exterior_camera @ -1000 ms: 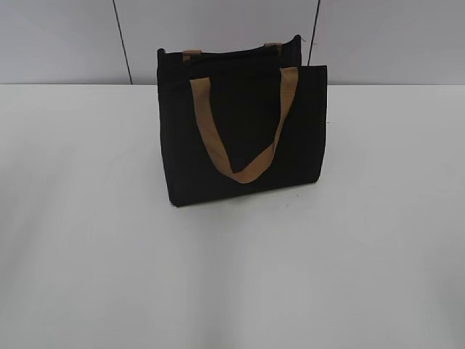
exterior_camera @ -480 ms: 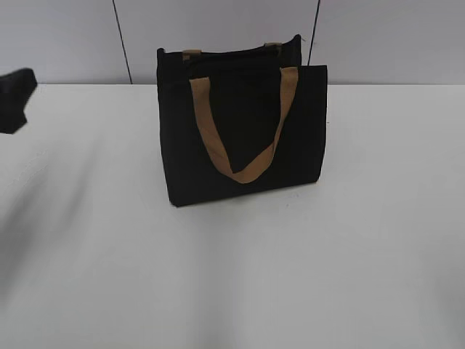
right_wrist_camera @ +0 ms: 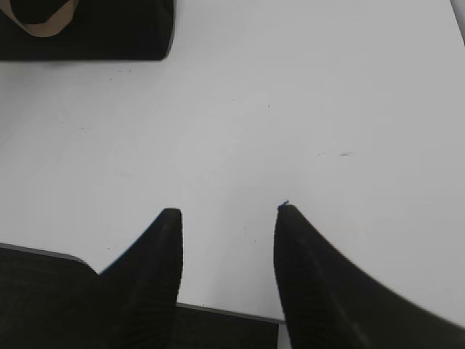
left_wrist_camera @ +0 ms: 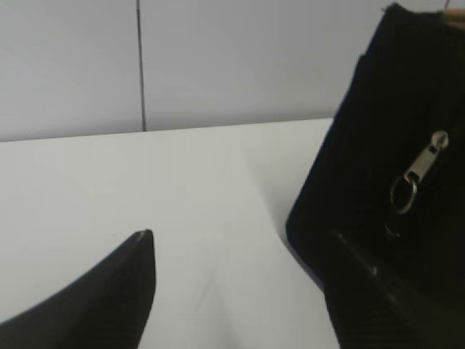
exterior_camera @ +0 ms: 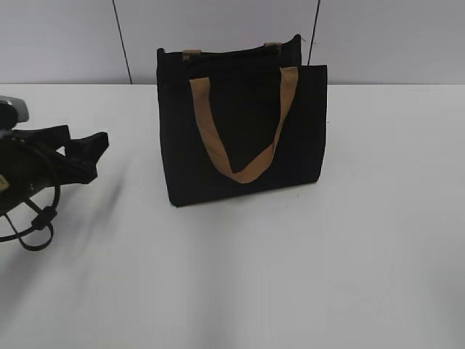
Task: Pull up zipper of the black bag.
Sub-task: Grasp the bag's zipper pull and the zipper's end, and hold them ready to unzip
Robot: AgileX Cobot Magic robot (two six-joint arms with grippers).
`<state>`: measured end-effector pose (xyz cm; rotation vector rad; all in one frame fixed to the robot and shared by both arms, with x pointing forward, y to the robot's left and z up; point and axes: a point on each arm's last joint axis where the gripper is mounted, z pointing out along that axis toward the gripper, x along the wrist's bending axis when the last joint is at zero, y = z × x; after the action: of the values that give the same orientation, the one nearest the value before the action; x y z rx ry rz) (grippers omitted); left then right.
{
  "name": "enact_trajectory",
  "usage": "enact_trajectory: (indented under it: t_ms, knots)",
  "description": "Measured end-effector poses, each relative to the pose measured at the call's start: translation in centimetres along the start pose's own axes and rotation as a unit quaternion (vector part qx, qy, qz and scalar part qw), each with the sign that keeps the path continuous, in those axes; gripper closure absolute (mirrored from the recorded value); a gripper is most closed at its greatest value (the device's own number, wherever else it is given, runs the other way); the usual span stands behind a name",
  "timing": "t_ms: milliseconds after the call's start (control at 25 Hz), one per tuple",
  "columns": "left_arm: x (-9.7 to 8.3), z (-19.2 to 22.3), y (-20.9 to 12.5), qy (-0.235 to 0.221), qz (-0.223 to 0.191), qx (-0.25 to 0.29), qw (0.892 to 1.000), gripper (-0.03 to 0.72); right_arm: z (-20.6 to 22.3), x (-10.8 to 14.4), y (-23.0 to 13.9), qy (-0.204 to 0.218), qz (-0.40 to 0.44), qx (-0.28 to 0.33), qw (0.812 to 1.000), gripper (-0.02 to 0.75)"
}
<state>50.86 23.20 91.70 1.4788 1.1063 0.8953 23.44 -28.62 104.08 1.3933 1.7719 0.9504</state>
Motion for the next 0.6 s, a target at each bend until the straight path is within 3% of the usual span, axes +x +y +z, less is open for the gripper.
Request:
enact_trajectory:
  t_ms: [240, 440, 600]
  knots:
    - [-0.7, 3.0, -1.3, -0.046, 0.01, 0.012, 0.999, 0.143, 0.0, 0.0, 0.0, 0.0, 0.0, 0.0, 1.0, 0.414]
    - [-1.5, 5.8, -2.4, -0.105, 0.049, 0.045, 0.992, 0.143, 0.0, 0.0, 0.0, 0.0, 0.0, 0.0, 1.0, 0.414]
    - [-1.7, 7.3, -3.3, -0.122, 0.056, 0.054, 0.989, 0.143, 0.0, 0.0, 0.0, 0.0, 0.0, 0.0, 1.0, 0.414]
